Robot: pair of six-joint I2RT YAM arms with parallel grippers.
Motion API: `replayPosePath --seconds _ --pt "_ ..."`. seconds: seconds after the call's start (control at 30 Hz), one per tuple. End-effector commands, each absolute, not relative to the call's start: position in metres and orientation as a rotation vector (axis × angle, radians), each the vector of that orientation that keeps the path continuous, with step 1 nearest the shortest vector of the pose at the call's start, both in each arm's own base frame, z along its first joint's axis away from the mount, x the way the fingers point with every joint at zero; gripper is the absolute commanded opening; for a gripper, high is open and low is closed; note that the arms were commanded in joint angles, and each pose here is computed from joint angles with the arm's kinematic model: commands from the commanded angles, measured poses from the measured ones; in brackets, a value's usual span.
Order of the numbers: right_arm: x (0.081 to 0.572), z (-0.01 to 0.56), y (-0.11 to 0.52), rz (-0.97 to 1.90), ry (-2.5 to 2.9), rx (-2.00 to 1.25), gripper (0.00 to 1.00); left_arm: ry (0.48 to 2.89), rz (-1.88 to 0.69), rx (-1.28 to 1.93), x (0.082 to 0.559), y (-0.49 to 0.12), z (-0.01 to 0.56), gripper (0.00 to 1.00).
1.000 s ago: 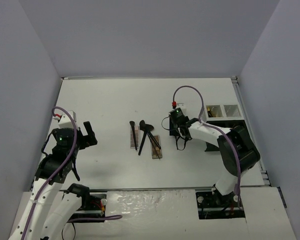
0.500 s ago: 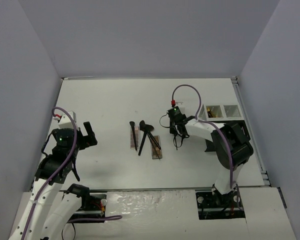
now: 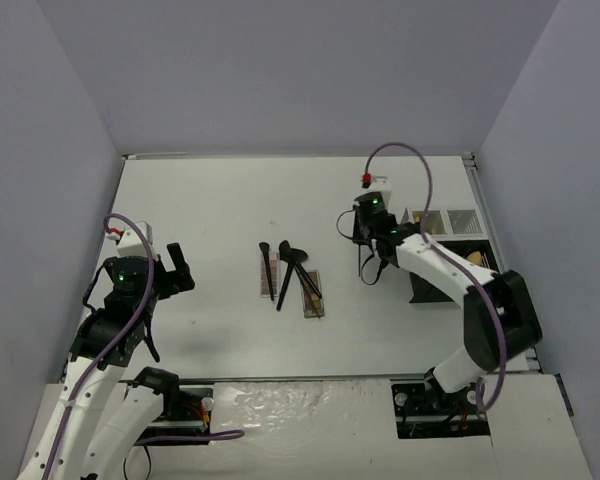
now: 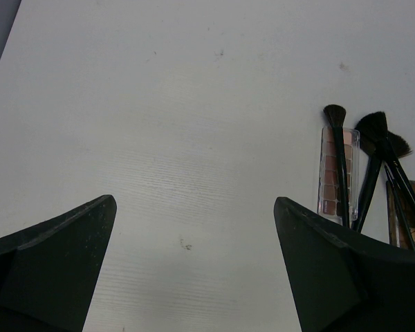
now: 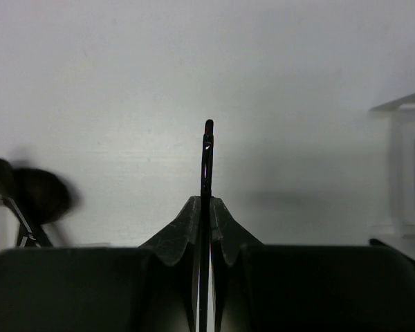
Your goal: Organize the makeup
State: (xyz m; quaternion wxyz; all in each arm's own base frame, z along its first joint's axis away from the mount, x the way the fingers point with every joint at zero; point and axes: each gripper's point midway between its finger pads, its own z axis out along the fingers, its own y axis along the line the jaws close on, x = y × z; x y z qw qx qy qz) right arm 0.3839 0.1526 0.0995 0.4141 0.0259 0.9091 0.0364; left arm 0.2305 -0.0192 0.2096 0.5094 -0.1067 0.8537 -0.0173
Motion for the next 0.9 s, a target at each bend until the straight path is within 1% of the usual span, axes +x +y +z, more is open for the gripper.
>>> replayPosePath --seconds 0.0,0.07,0.17,0.37,0.63,0.73,0.87 --pt "0.413 0.248 0.063 -0.005 1.841 0.327 0.0 2.005 -0.056 -0.279 0.237 -0.019 0.224 0.97" --pt "0.409 0.28 0.021 -0.084 1.715 0.431 0.0 2.003 -0.059 -0.278 0.237 -0.019 0.225 0.97" --pt "0.401 0.309 -0.031 -0.188 1.567 0.538 0.0 1.999 -0.064 -0.276 0.237 -0.02 0.226 0.97" --pt "0.393 0.32 -0.106 -0.35 1.401 0.66 0.0 1.997 -0.07 -0.273 0.237 -0.02 0.226 0.97" --pt "0.393 0.306 -0.147 -0.52 1.31 0.7 0.0 1.993 -0.078 -0.27 0.236 -0.022 0.227 0.97" --pt "0.401 0.306 -0.151 -0.541 1.29 0.691 0.0 1.992 -0.075 -0.271 0.236 -0.021 0.227 0.97" --pt "0.417 0.287 -0.152 -0.556 1.321 0.674 0.0 1.991 -0.07 -0.274 0.236 -0.02 0.228 0.97"
